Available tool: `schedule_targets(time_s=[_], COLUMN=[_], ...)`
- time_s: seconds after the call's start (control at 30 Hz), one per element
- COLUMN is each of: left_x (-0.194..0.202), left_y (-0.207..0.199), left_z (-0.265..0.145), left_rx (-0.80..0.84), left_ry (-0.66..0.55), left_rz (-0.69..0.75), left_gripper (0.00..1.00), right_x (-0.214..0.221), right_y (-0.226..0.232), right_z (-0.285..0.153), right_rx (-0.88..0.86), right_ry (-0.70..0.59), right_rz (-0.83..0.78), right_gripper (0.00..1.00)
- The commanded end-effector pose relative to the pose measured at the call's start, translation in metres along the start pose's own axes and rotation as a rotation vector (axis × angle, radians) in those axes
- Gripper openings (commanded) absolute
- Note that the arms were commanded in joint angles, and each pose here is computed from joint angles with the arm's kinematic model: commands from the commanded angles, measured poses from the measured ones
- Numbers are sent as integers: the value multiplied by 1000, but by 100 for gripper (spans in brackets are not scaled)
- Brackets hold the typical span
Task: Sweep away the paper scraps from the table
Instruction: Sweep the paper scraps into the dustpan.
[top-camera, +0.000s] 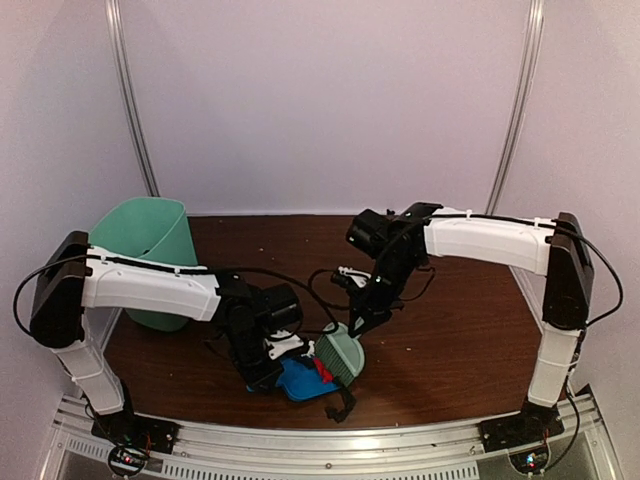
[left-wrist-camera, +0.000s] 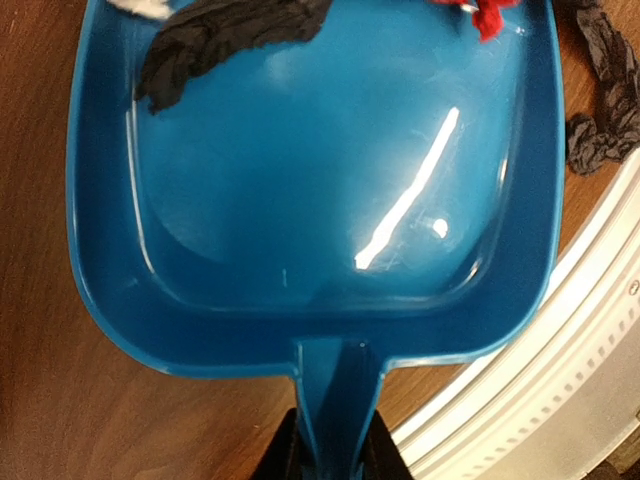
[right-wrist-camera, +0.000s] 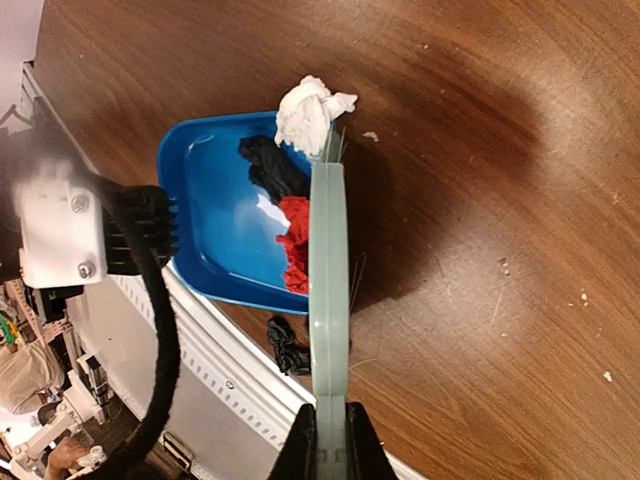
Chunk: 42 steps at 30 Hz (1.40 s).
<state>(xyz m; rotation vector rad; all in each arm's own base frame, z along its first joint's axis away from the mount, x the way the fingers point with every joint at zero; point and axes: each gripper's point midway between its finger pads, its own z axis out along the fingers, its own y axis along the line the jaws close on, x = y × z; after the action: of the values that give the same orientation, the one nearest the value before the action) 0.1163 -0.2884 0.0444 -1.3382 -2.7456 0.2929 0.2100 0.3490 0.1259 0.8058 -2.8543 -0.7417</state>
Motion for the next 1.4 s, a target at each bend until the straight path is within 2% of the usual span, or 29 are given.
schedule_targets(time_s=[0.0,0.17,0.27,0.53,0.93,1.1,1.37], left_x=[-19,-21,-16,6,53,61,93], left_y=[4,6,6,9,15,16,9], left_z=[-4,-4,-1,-2,-12,-27,-27], left_rx=[-22,-31,-25,-25,-37,-44,-49], left_ry=[-58,-76,-67,-50,-10,-36,5], left_rz=[30,34,27,-22,-124,-149,-164], left_gripper=[0,0,0,0,0,0,0], right_x=[6,15,15,13,23,36,55], right_y=[35,53,49,2,-17,-26,-35], right_z=[-17,-31,-38,-41,-57,-51,-43], right_rx=[-167,-273,-288,-115,-71,-50,-41], right_ry=[-37,-65,-95,-131,-186,-164,-147], right_rz=[-72,-99,-69,41,94,118,163], right_gripper=[0,0,0,0,0,0,0])
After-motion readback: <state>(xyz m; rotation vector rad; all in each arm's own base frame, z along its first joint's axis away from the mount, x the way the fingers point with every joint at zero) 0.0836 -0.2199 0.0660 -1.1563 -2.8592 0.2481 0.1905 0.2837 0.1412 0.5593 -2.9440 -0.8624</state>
